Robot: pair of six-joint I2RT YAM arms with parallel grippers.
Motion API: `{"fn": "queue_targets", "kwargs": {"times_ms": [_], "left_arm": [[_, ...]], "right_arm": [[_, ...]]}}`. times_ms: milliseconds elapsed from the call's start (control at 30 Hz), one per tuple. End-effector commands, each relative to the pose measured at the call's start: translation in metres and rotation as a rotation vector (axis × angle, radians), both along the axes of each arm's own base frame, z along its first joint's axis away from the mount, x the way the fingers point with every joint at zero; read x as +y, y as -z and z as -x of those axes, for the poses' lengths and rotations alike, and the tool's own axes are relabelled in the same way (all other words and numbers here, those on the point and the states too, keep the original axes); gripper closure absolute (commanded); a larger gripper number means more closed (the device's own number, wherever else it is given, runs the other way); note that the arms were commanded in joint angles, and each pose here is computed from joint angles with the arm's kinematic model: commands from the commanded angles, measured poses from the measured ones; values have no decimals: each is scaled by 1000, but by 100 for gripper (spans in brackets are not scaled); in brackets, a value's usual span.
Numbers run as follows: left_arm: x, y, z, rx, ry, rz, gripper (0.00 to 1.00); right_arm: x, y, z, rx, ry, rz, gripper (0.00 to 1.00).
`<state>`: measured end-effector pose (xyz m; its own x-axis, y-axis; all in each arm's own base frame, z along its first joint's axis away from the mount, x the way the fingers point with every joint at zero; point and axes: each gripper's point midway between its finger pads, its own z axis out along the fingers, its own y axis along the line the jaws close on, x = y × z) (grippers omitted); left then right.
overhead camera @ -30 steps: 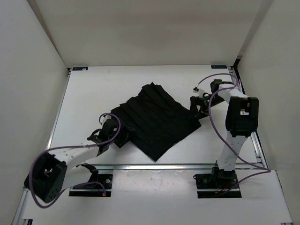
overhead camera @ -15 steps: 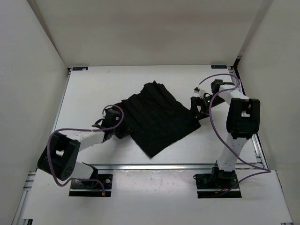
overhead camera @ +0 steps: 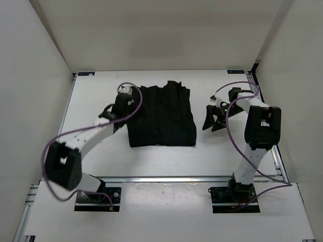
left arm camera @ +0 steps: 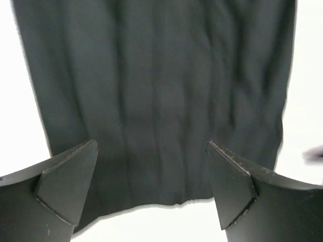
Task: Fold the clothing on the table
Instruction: Flatten the skirt out, then fold the skirt
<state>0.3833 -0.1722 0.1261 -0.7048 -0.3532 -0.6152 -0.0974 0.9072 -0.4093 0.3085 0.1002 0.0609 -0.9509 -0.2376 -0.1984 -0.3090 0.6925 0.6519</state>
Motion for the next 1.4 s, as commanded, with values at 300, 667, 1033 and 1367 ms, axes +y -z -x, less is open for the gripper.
{"fn": "queue_targets", "kwargs": {"times_ms": [300,667,1033,1367], "left_arm": [[50,40,108,21,-76,36,8],[35,79,106,117,-91,109,11],[17,93,105,159,-49,153,20],[1,102,103,203,-7,186,46]], "right_arm": [[1,-13,-9,-47,26,-16,9],[44,-20,-1,18,20,-133,12],[56,17,20,112,50,-26,10],[78,28,21,114,-7,-13,24]]}}
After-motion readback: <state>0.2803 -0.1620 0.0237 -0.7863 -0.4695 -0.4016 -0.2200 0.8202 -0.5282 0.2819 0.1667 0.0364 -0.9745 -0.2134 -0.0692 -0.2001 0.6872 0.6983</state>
